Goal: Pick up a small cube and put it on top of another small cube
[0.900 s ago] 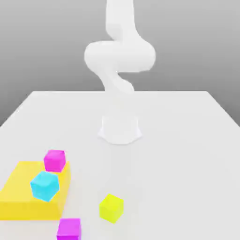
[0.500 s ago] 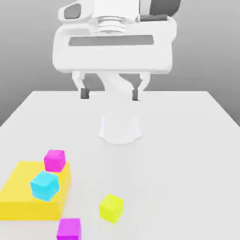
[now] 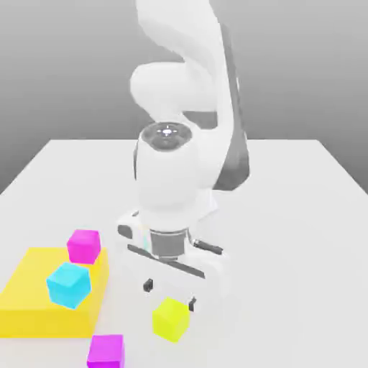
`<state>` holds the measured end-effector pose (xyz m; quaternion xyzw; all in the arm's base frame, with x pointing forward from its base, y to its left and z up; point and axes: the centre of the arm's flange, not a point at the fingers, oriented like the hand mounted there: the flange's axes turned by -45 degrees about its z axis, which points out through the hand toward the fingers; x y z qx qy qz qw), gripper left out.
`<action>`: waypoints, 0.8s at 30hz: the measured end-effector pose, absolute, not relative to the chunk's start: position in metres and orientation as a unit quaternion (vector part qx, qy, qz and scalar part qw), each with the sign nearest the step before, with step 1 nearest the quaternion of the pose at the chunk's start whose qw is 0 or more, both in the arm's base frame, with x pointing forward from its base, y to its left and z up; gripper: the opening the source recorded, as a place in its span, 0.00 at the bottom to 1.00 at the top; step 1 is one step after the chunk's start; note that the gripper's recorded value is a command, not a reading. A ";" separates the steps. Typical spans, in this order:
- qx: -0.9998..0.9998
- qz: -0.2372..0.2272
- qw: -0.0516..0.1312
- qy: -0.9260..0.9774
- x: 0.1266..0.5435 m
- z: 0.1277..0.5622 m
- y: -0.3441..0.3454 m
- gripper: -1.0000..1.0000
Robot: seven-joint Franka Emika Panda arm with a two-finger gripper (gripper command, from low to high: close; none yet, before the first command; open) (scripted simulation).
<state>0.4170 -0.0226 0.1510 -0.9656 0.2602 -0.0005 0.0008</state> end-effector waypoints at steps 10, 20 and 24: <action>-0.966 -0.001 0.001 0.260 0.416 0.137 -0.022 0.00; -0.925 -0.002 -0.010 0.379 0.390 0.234 -0.099 0.00; -0.889 -0.002 -0.011 0.457 0.362 0.268 -0.139 0.00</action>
